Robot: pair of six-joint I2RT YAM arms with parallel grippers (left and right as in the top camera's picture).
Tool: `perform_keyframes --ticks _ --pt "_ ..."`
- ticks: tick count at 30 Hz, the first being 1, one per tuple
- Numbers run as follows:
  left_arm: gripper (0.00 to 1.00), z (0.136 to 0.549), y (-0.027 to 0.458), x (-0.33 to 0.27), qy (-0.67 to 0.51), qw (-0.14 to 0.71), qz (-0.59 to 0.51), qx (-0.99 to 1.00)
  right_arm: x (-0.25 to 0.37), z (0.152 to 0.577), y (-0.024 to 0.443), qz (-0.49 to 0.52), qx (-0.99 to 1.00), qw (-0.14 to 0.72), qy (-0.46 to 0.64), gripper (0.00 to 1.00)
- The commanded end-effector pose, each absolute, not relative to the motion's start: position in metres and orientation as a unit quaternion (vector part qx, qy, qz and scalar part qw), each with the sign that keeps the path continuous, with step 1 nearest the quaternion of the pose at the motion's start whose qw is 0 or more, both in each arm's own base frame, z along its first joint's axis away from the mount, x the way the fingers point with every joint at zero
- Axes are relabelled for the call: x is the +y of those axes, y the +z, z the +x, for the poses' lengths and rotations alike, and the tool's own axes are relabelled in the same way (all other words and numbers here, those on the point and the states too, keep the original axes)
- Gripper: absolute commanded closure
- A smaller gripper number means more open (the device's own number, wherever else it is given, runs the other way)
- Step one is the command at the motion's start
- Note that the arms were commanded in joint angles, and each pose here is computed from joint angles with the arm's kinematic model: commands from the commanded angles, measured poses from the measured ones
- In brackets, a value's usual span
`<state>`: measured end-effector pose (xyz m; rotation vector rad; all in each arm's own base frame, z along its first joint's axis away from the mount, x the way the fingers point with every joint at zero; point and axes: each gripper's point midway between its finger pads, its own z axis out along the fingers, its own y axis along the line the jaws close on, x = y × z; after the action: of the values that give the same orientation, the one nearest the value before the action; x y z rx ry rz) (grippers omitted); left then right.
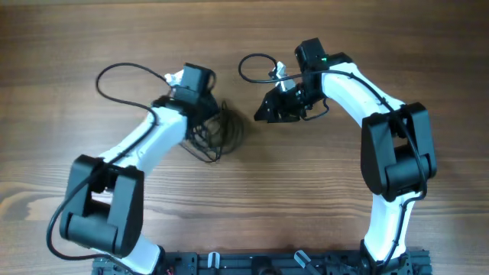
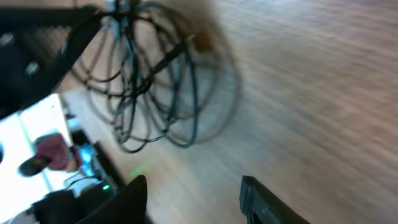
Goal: Untangle cables
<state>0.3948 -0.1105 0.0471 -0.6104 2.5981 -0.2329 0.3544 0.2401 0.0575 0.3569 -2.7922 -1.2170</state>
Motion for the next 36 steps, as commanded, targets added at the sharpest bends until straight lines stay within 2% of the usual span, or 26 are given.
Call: perform_keyframes --ticks 1,6,10,12,13,15,16,19,20,21,22,23,25,27,33,34,35,36 --pt "0.92 0.392 0.043 -0.114 -0.161 0.18 -0.204 0.949 0.261 0.348 0.088 0.148 -0.882 0.027 -0.447 0.49" --pt "0.91 0.392 0.046 -0.116 -0.209 0.161 -0.196 0.945 0.289 0.357 0.091 0.15 -0.88 0.002 -0.45 0.5" --pt "0.83 0.391 0.056 -0.131 -0.27 0.154 -0.144 0.94 0.311 0.382 0.083 0.11 -0.906 -0.053 -0.404 0.6" --pt "0.77 0.393 0.056 -0.124 -0.268 0.155 -0.153 0.938 0.318 0.39 0.078 0.1 -0.918 -0.081 -0.375 0.61" --pt "0.66 0.394 0.056 -0.12 -0.267 0.157 -0.157 0.938 0.319 0.391 0.076 0.094 -0.922 -0.086 -0.366 0.62" --pt "0.53 0.398 0.056 -0.107 -0.264 0.161 -0.174 0.935 0.322 0.389 0.07 0.09 -0.933 -0.093 -0.337 0.7" --pt "0.51 0.399 0.056 -0.101 -0.263 0.161 -0.182 0.934 0.323 0.388 0.066 0.089 -0.937 -0.096 -0.323 0.73" --pt "0.5 0.4 0.054 -0.082 -0.258 0.161 -0.206 0.93 0.324 0.386 0.063 0.092 -0.942 -0.103 -0.305 0.96" --pt "0.48 0.401 0.054 -0.075 -0.256 0.162 -0.214 0.929 0.327 0.386 0.067 0.095 -0.939 -0.106 -0.313 0.96" --pt "0.41 0.401 0.054 -0.072 -0.255 0.162 -0.218 0.928 0.329 0.388 0.073 0.097 -0.934 -0.108 -0.325 0.96" --pt "0.32 0.402 0.054 -0.068 -0.254 0.163 -0.223 0.927 0.331 0.391 0.09 0.102 -0.922 -0.113 -0.356 0.96" --pt "0.3 0.402 0.053 -0.064 -0.253 0.163 -0.227 0.926 0.332 0.392 0.106 0.107 -0.911 -0.12 -0.379 0.96" --pt "0.3 0.402 0.053 -0.059 -0.252 0.162 -0.234 0.925 0.329 0.394 0.141 0.115 -0.894 -0.141 -0.409 0.96" --pt "0.32 0.401 0.055 -0.062 -0.264 0.159 -0.234 0.922 0.325 0.391 0.195 0.135 -0.872 -0.191 -0.43 0.96" --pt "0.29 0.4 0.059 -0.071 -0.29 0.15 -0.225 0.918 0.322 0.381 0.286 0.215 -0.81 -0.314 -0.446 0.96" --pt "0.24 0.4 0.059 -0.071 -0.29 0.15 -0.225 0.918 0.322 0.381 0.293 0.224 -0.802 -0.328 -0.446 0.96" --pt "0.12 0.4 0.059 -0.07 -0.29 0.15 -0.225 0.918 0.321 0.382 0.296 0.223 -0.801 -0.334 -0.444 0.96" --pt "0.06 0.4 0.059 -0.069 -0.289 0.151 -0.225 0.918 0.32 0.382 0.294 0.222 -0.804 -0.331 -0.442 0.96"
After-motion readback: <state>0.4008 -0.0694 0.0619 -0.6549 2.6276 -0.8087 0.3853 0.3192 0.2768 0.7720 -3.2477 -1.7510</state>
